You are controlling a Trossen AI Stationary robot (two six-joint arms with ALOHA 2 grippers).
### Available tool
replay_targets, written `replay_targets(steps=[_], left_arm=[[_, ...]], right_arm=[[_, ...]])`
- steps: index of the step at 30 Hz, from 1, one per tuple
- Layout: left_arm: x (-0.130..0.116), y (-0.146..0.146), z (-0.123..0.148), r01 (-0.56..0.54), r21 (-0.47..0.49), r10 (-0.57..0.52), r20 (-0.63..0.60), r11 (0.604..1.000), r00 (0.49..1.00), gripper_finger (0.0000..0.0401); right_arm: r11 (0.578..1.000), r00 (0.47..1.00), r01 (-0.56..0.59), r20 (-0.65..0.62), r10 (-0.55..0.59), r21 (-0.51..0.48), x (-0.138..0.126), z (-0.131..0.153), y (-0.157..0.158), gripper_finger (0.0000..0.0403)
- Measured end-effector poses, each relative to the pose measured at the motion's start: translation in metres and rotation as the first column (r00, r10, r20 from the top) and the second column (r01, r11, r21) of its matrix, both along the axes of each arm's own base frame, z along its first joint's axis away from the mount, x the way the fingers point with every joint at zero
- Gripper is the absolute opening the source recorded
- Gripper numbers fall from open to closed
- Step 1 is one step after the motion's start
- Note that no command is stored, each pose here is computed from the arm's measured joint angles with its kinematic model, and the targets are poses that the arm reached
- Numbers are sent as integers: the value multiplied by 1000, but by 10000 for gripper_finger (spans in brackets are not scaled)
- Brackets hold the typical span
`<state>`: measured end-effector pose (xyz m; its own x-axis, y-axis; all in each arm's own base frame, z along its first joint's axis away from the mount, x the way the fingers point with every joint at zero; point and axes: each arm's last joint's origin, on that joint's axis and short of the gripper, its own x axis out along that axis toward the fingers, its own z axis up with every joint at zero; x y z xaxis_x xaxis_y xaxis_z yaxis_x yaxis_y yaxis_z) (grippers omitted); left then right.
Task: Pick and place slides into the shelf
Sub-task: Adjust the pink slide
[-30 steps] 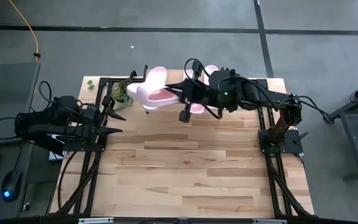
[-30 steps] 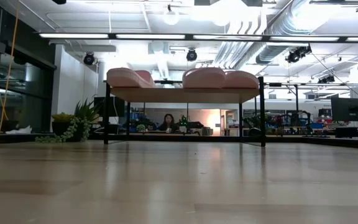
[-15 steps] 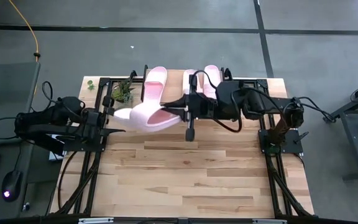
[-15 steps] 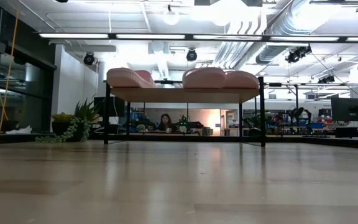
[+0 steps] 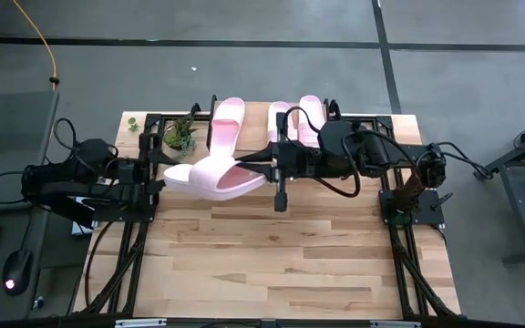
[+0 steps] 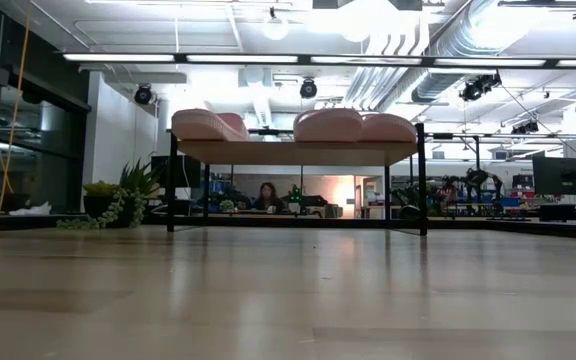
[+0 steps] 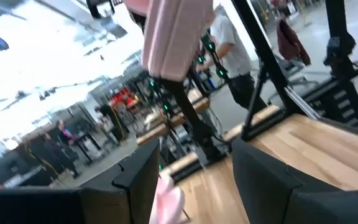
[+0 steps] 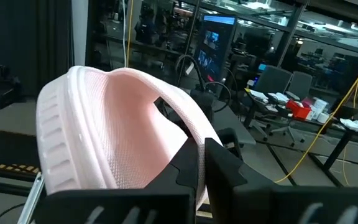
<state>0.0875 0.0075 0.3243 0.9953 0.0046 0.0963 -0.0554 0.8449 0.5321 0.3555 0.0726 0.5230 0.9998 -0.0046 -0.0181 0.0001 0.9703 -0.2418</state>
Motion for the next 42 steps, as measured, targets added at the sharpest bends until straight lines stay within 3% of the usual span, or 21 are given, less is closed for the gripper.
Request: replay_targets(steps=[12, 18, 25, 42], left_arm=[[0, 0, 11, 2, 25, -4, 109, 1000, 994, 184], [10, -1, 9, 68, 14, -68, 76, 998, 995, 184], [20, -1, 15, 112, 35, -116, 134, 993, 984, 184], [19, -4, 25, 208, 97, -225, 224, 973, 948, 184]], right_arm=[[999, 999, -39, 2, 39, -14, 6, -3, 1, 0], [999, 999, -31, 8, 31, -28, 10, -6, 0, 0], [999, 999, -34, 6, 34, -26, 12, -7, -3, 0], [998, 998, -65, 5, 65, -24, 13, -8, -2, 0]])
